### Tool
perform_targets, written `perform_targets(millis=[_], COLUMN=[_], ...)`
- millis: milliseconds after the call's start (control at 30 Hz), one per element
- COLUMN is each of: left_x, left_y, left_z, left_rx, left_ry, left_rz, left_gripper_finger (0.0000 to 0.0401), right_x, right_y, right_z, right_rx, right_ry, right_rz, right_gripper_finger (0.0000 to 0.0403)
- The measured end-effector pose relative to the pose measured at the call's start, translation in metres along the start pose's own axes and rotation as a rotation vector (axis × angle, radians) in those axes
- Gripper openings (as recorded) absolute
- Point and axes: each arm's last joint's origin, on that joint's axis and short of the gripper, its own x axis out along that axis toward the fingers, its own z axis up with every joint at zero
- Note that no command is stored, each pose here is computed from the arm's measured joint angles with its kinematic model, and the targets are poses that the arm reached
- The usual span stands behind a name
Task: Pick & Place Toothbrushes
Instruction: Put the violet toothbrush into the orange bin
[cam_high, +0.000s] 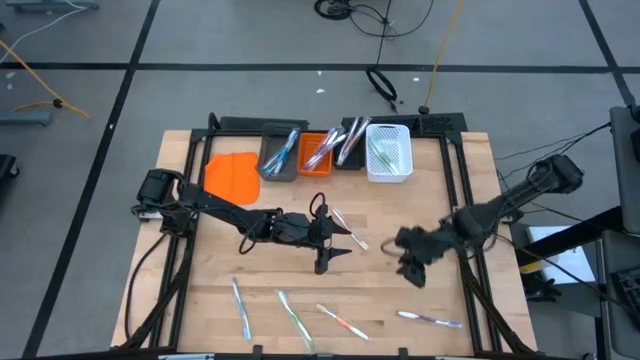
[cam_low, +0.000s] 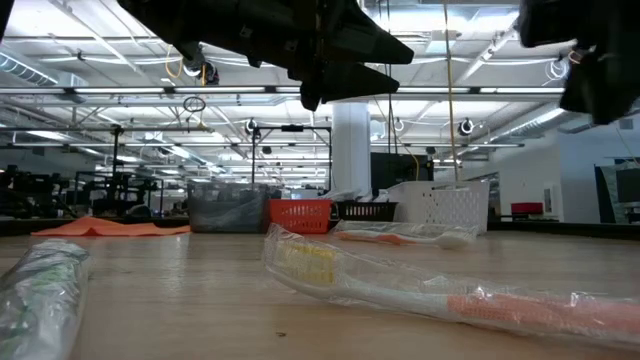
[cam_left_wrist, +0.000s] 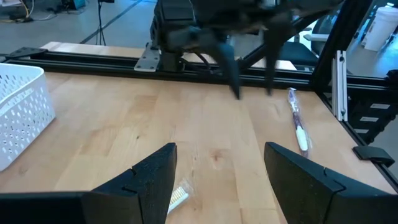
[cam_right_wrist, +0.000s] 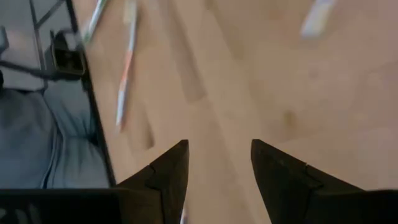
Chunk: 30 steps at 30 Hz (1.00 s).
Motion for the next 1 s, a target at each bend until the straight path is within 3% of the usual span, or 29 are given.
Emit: perform_targets(millis=[367, 667, 1000], left_x=[0.0, 0.0, 0.0], left_y=[0.0, 0.001, 0.001], left_z=[0.0, 0.0, 0.0], left_rx=[-0.006, -0.01, -0.032], left_ry=[0.004, 0.001, 0.0], left_rz=[0.001, 0.027, 0.027], left_gripper_finger=[0.0246, 0.0246, 0.0246], right_x=[0.05, 0.081, 0.095], right_y=[0.045, 0.05, 0.048], right_z=[-0.05, -0.077, -0.096], right_rx=[-0.005, 0.026, 0.055], right_ry=[0.099, 0.178, 0.226], right_rz=[0.065, 0.004, -0.066], right_gripper_finger=[0.0165, 0.0164, 0.0164])
